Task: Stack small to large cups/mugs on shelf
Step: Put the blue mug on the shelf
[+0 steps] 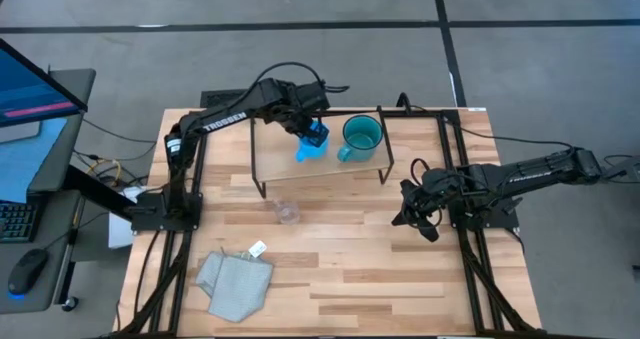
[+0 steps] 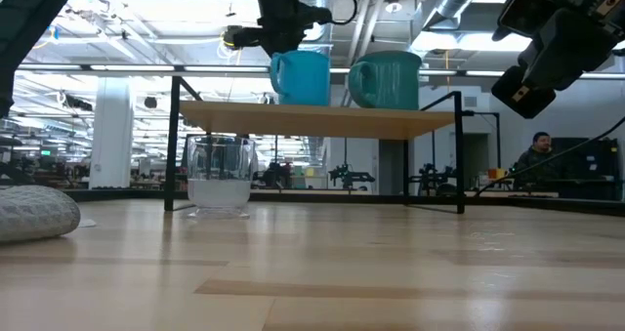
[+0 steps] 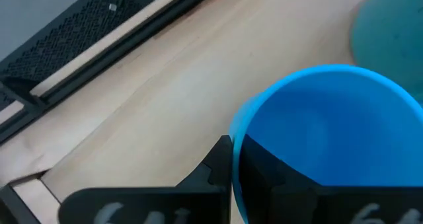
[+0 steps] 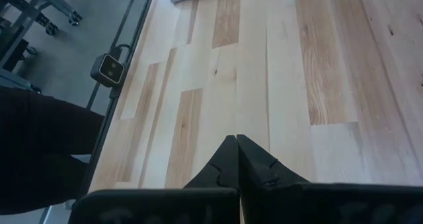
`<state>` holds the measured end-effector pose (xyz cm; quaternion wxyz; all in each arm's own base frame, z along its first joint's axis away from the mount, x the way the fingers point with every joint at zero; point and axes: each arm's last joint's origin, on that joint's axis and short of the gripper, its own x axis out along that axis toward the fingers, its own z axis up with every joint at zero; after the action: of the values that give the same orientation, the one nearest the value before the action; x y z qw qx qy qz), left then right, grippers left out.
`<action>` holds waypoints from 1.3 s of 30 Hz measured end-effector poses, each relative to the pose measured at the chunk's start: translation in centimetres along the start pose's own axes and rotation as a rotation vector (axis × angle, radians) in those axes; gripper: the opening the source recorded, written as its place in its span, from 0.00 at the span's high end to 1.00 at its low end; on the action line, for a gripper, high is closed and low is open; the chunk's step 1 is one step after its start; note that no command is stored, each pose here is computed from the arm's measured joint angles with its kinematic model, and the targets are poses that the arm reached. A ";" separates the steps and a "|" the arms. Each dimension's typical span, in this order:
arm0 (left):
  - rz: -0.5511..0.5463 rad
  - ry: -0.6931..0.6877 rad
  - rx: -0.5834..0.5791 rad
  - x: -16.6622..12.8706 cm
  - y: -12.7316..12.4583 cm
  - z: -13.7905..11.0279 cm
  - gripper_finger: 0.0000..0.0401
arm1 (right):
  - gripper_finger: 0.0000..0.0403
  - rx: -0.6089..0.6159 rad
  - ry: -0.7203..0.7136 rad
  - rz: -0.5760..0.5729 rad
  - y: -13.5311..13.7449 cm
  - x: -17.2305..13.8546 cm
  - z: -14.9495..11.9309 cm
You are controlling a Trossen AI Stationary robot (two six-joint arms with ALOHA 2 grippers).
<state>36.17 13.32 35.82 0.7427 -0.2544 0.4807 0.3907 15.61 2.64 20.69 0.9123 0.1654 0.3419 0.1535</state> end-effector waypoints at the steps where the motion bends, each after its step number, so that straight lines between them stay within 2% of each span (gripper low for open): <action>1: 0.003 0.005 0.002 0.1 0.0 -0.1 1.00 | 0.97 0.000 0.000 0.000 0.0 0.0 0.0; 16: -0.049 -0.004 -0.011 1.2 -0.4 0.1 0.99 | 0.97 0.000 0.001 0.000 0.0 0.0 0.0; 32: -0.066 0.013 0.046 1.5 -0.6 0.0 0.74 | 0.97 0.008 0.024 -0.007 -0.1 0.0 -0.2; 39: -0.122 -0.002 0.071 1.4 -0.9 0.3 0.66 | 0.97 0.009 0.028 -0.008 -0.1 0.0 -0.3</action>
<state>37.39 13.46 34.64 0.7742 -0.2563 0.4770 0.3277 15.43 2.63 20.45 0.9073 0.1660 0.3558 0.1507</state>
